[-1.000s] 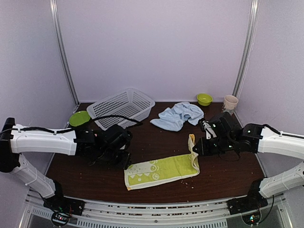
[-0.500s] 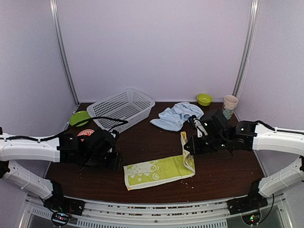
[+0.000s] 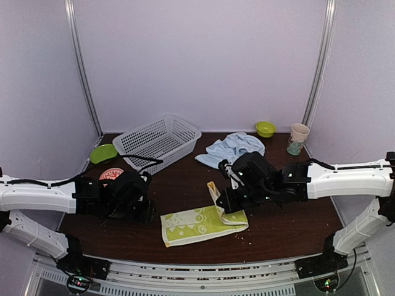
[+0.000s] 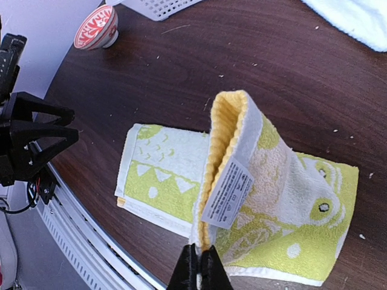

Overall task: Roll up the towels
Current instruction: Smooth out the towel at the center of the board.

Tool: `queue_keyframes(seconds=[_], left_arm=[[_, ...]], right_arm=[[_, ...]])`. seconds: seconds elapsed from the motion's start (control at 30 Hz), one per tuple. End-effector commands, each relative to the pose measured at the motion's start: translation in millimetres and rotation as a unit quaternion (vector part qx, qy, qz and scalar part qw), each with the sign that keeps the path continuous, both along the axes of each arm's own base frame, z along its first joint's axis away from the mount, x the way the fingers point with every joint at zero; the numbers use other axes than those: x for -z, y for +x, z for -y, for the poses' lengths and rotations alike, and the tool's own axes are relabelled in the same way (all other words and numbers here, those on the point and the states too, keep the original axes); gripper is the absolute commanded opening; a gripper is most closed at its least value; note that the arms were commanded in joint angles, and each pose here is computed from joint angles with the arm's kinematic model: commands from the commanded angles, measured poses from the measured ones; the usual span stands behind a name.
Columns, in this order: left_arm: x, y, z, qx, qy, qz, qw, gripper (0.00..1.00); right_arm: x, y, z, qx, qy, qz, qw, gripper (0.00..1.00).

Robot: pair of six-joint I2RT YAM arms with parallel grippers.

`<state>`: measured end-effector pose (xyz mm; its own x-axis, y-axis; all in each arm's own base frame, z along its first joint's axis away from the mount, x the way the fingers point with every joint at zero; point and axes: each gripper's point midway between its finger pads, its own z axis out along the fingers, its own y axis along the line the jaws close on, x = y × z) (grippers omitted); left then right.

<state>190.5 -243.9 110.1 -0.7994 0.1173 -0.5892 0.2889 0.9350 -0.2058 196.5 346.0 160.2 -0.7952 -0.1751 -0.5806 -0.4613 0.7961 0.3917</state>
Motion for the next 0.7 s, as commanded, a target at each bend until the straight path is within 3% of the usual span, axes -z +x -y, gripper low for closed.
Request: queue_keyframes(seconds=[0.0, 0.4, 0.67], left_arm=[[-4, 4, -2, -0.016, -0.018, 0.009, 1.000, 0.42], [5, 0, -8, -0.022, -0.014, 0.001, 1.000, 0.42], [7, -1, -13, -0.028, -0.015, 0.001, 0.999, 0.42]], right_arm=[[-7, -8, -32, -0.020, 0.031, -0.003, 0.999, 0.00], [16, -12, -64, -0.030, 0.024, -0.026, 0.999, 0.00], [0, -12, -82, -0.036, 0.043, -0.020, 0.998, 0.00]])
